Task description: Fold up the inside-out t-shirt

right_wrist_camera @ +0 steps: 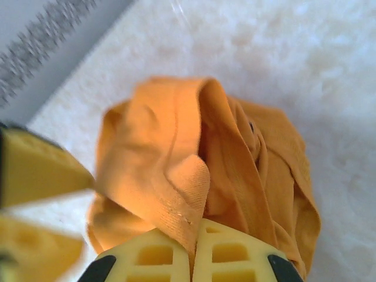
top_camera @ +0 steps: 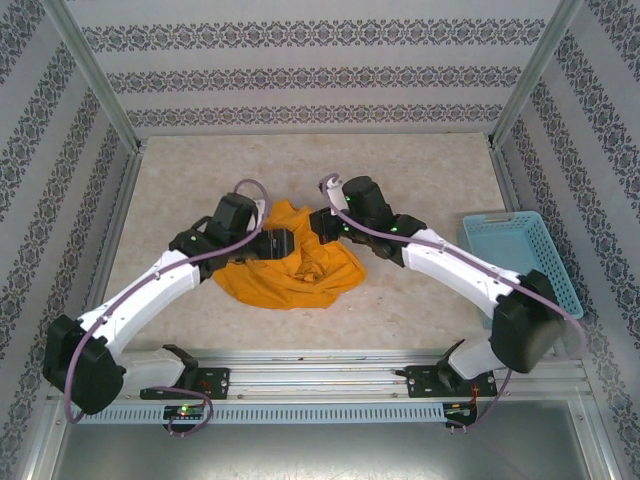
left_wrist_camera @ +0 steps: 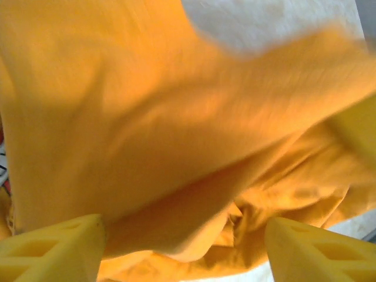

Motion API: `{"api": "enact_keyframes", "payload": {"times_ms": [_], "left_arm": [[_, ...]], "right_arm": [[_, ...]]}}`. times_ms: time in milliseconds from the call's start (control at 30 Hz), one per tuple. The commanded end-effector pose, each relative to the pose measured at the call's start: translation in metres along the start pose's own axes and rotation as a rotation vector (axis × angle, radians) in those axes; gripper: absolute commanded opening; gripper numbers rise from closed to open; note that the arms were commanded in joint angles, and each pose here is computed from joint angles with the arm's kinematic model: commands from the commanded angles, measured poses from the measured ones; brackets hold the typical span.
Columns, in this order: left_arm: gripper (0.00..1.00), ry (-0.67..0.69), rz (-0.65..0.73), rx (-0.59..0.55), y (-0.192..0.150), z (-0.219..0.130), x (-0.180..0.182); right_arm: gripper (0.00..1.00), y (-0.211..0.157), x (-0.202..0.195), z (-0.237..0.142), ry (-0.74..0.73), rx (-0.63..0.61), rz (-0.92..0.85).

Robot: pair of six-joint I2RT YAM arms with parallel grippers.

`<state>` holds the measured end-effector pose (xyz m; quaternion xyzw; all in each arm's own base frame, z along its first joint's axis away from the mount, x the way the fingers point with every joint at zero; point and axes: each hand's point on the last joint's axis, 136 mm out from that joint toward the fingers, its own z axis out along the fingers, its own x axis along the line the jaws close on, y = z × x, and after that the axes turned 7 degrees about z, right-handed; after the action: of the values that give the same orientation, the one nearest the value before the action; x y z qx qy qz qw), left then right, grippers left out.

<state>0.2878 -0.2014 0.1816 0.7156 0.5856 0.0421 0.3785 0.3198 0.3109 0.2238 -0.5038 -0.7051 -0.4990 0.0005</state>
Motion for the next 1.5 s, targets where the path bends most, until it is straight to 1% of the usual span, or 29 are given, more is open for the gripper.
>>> {"api": "enact_keyframes", "payload": {"times_ms": [0,33,167,300,333,433,500,567,667,700,767,800,867,967,1000,1067,1100,1133,1167,1233,1300,1333,1400,1467], "left_arm": [[0.78,0.065,0.057,-0.044,-0.005,0.01,0.001],[0.78,0.055,0.067,-0.035,-0.008,0.016,-0.002],[0.85,0.048,0.109,0.016,-0.018,0.044,-0.01],[0.86,0.041,0.138,0.047,-0.02,0.063,-0.016],[0.85,0.059,0.141,0.049,-0.02,0.066,-0.013],[0.76,0.167,0.151,0.062,-0.021,0.074,0.008],[0.63,0.223,0.158,0.067,-0.02,0.076,0.023],[0.48,0.241,0.144,0.041,-0.014,0.072,0.036],[0.25,0.196,0.122,-0.036,0.01,0.058,0.044],[0.15,0.193,0.133,-0.06,0.023,0.052,0.045],[0.03,0.195,0.171,-0.112,0.053,0.037,0.041],[0.0,0.192,0.188,-0.147,0.073,0.026,0.038],[0.0,0.186,0.179,-0.229,0.112,-0.004,0.033],[0.0,0.146,0.141,-0.44,0.163,-0.065,0.02],[0.0,0.127,0.147,-0.501,0.176,-0.083,0.012],[0.0,0.084,0.166,-0.547,0.188,-0.101,-0.002],[0.0,0.052,0.174,-0.541,0.19,-0.1,-0.009],[0.0,0.024,0.176,-0.511,0.188,-0.091,-0.012],[0.0,-0.002,0.174,-0.454,0.182,-0.076,-0.013],[0.0,-0.017,0.141,-0.34,0.163,-0.041,-0.005],[0.01,-0.002,0.086,-0.207,0.13,-0.002,0.013],[0.07,0.007,0.063,-0.143,0.114,0.015,0.021],[0.18,0.042,0.021,0.048,0.071,0.052,0.039],[0.32,0.097,0.023,0.198,0.038,0.073,0.051]], "right_arm": [[0.0,0.02,0.003,-0.017,0.008,-0.096,0.098],[0.0,0.025,0.008,-0.022,0.024,-0.116,0.107],[0.0,0.041,0.023,-0.037,0.055,-0.161,0.114],[0.0,0.044,0.017,-0.043,0.008,-0.18,0.124],[0.0,0.045,0.013,-0.047,-0.013,-0.19,0.131],[0.0,0.051,0.001,-0.062,-0.057,-0.233,0.162],[0.0,0.057,-0.01,-0.077,-0.096,-0.276,0.197],[0.0,0.062,-0.025,-0.09,-0.152,-0.313,0.232],[0.0,0.067,-0.044,-0.104,-0.198,-0.336,0.27],[0.0,0.071,-0.045,-0.106,-0.189,-0.34,0.274],[0.0,0.079,-0.036,-0.109,-0.151,-0.346,0.258],[0.0,0.084,-0.027,-0.11,-0.121,-0.347,0.244],[0.0,0.091,-0.01,-0.113,-0.087,-0.353,0.213],[0.0,0.098,0.013,-0.126,-0.066,-0.39,0.146],[0.0,0.098,0.017,-0.13,-0.061,-0.406,0.137],[0.0,0.094,0.011,-0.134,-0.076,-0.427,0.159],[0.0,0.088,0.001,-0.131,-0.104,-0.425,0.185],[0.0,0.081,-0.008,-0.128,-0.125,-0.42,0.213],[0.0,0.07,-0.021,-0.121,-0.148,-0.404,0.245],[0.0,0.044,-0.049,-0.105,-0.205,-0.353,0.325],[0.0,0.014,-0.075,-0.087,-0.23,-0.295,0.409],[0.0,0.002,-0.083,-0.081,-0.241,-0.275,0.437],[0.0,-0.025,-0.099,-0.066,-0.263,-0.229,0.483],[0.0,-0.044,-0.108,-0.055,-0.274,-0.183,0.503]]}}
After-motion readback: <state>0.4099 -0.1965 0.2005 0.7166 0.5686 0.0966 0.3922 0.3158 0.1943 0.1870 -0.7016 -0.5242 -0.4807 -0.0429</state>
